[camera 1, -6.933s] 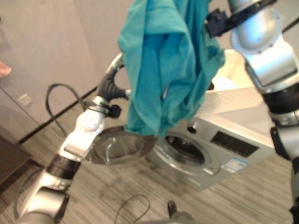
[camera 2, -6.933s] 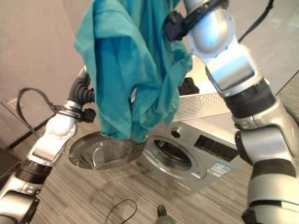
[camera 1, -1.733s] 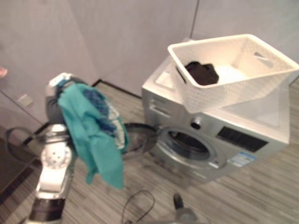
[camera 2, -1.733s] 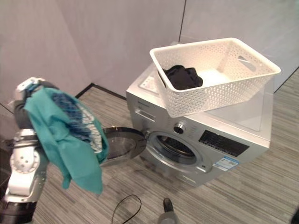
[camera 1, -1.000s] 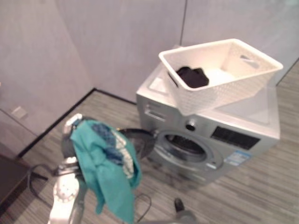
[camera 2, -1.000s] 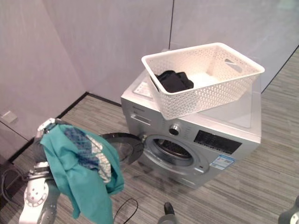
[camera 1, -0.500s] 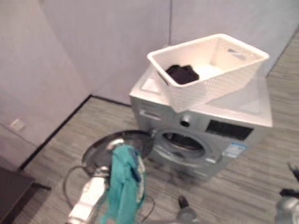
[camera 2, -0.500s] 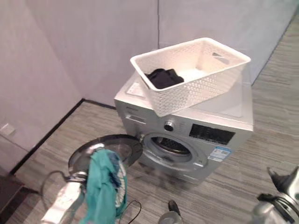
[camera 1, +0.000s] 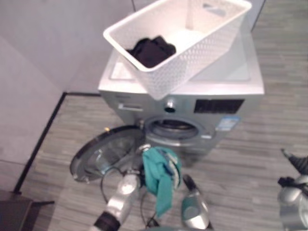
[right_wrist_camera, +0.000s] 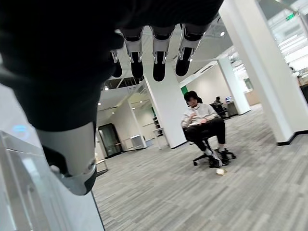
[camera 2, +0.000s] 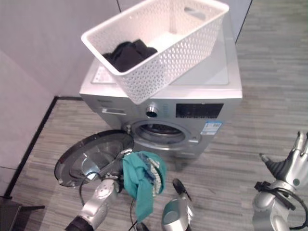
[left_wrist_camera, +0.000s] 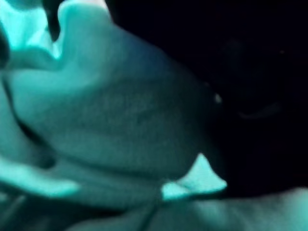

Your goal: Grab the laundry basket,head to the washer,open it,put in the laundry and shut it.

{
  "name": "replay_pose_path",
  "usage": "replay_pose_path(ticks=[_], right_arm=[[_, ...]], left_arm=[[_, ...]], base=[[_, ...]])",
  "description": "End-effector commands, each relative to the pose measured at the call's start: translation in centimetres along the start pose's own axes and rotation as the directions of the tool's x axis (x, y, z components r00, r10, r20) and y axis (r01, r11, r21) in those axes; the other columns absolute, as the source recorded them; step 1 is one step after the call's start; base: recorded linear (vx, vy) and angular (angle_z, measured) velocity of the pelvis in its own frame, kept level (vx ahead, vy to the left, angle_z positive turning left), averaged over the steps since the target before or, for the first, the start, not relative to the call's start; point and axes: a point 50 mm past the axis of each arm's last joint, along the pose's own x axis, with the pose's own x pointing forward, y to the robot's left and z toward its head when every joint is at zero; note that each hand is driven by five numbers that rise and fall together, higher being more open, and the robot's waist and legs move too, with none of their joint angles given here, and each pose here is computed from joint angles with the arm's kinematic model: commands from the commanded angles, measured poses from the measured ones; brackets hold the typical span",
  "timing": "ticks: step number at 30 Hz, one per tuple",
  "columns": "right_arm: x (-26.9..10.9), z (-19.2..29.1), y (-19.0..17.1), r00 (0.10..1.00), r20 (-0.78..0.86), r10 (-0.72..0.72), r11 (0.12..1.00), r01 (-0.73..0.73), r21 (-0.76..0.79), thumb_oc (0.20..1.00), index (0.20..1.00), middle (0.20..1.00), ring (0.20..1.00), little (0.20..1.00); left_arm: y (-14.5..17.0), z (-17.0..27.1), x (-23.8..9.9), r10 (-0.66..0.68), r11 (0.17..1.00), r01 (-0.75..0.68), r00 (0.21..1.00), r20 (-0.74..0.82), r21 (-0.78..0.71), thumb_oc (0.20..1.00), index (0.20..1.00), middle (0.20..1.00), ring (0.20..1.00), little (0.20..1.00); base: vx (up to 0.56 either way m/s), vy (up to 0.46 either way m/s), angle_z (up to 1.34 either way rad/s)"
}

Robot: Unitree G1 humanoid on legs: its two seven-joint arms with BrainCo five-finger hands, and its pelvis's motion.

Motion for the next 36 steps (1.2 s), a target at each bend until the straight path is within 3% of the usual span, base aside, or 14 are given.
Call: replay_pose_path(ticks=[1,7,17,20,27,32,36], right_arm=[[2.2,3.2,-1.3,0.986,0.077,-0.147,0.981,0.136,0.137,1.0,1.0,1.0,1.0,1.0],[3.3,8.0,-0.6,0.971,0.044,-0.234,0.906,0.201,0.373,1.0,1.0,1.0,1.0,1.0],[3.9,11.3,-0.3,0.956,-0.041,-0.292,0.774,0.261,0.577,1.0,1.0,1.0,1.0,1.0],[3.8,12.4,-0.3,0.955,-0.039,-0.294,0.735,0.252,0.63,1.0,1.0,1.0,1.0,1.0],[3.8,12.6,0.0,0.953,-0.072,-0.296,0.709,0.269,0.652,1.0,1.0,1.0,1.0,1.0],[4.8,10.8,0.6,0.928,-0.223,-0.3,0.675,0.371,0.638,1.0,1.0,1.0,1.0,1.0],[4.9,6.1,2.0,0.889,-0.359,-0.284,0.769,0.435,0.469,1.0,1.0,1.0,1.0,1.0]], left_arm=[[0.8,2.8,1.7,0.072,0.997,-0.072,0.99,0.124,-0.006,0.2,0.2,0.2,0.2,0.2],[-1.7,6.5,5.0,0.127,0.991,-0.115,0.969,0.211,-0.066,0.2,0.2,0.2,0.2,0.2],[-6.3,15.2,8.3,0.176,0.973,-0.101,0.904,0.39,-0.207,0.2,0.2,0.2,0.2,0.2],[-6.5,17.2,8.6,0.216,0.96,-0.111,0.879,0.425,-0.259,0.2,0.2,0.2,0.2,0.2],[-6.1,19.8,9.0,0.302,0.923,-0.143,0.845,0.442,-0.357,0.2,0.2,0.2,0.2,0.2],[-5.4,22.5,9.6,0.369,0.897,-0.188,0.817,0.444,-0.4,0.2,0.2,0.2,0.2,0.2],[-4.3,26.1,9.5,0.407,0.878,-0.18,0.768,0.494,-0.444,0.2,0.2,0.2,0.2,0.2]], base=[[-0.1,-0.079,-0.34],[-0.08,-0.079,-0.45],[-0.07,-0.082,0.1],[-0.02,-0.045,0.06],[0.01,-0.037,-0.03],[0.03,-0.025,0.03],[0.05,-0.029,-0.08]])
